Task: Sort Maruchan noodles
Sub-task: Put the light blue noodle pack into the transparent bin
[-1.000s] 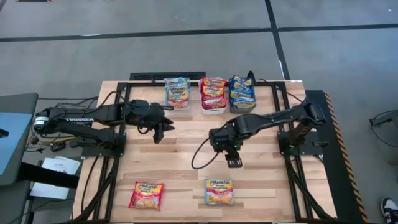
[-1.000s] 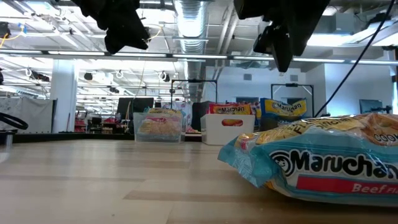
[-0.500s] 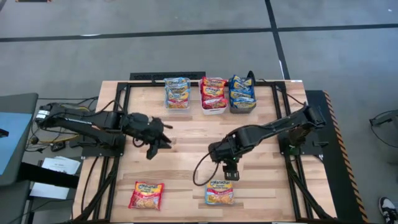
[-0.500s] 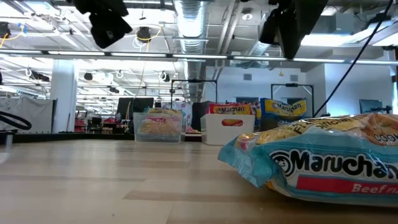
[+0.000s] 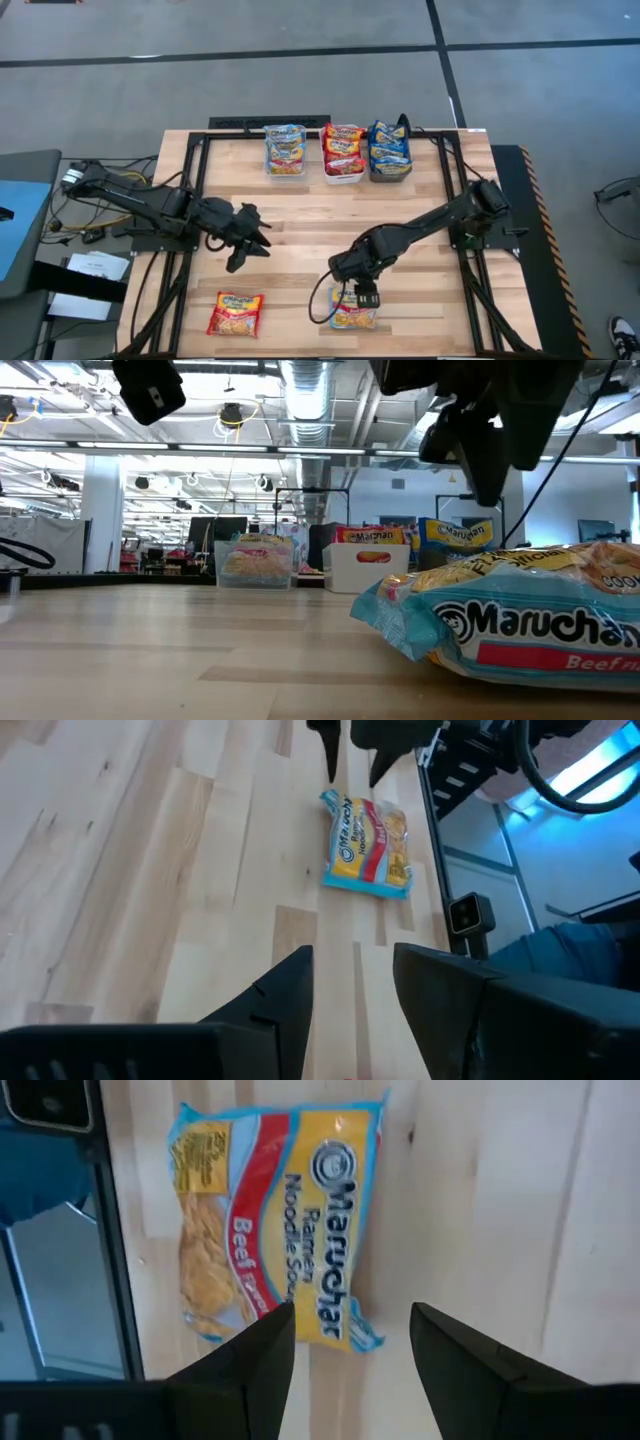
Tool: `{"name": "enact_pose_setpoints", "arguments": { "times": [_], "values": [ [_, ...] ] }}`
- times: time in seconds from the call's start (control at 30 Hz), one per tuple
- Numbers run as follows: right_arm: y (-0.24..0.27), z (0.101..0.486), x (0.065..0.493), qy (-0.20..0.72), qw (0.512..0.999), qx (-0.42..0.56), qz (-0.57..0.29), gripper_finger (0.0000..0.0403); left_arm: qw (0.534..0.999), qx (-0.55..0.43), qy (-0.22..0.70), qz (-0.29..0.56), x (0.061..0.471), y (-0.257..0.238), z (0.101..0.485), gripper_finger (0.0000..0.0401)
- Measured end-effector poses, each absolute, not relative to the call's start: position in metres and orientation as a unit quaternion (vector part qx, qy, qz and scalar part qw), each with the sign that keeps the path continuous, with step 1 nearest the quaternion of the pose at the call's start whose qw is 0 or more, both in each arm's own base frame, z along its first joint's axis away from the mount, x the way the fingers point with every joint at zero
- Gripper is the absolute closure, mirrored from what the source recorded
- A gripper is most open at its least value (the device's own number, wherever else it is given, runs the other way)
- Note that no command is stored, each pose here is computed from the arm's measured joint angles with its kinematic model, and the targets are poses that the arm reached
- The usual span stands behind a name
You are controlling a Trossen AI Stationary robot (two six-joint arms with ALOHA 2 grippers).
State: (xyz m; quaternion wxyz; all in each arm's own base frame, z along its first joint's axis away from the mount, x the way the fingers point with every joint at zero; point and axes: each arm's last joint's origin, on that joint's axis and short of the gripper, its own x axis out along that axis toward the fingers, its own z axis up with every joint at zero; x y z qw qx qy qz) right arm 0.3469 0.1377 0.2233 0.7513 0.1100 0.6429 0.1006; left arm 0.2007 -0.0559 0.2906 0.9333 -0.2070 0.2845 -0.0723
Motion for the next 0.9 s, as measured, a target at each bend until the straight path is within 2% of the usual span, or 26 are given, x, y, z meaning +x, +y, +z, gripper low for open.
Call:
{"name": "enact_pose_setpoints", "arguments": {
  "times": [0.73, 0.9],
  "values": [
    [0.155, 0.159, 0.367, 0.680, 0.716, 0.117, 0.102, 0.0182, 0.931, -0.217, 0.285, -0.071, 0.198, -0.064, 0.291, 0.0273],
    [0.155, 0.153, 0.368, 0.690, 0.706, 0.129, 0.097, 0.0207, 0.931, -0.215, 0.286, -0.068, 0.198, -0.064, 0.290, 0.0273]
  ]
}}
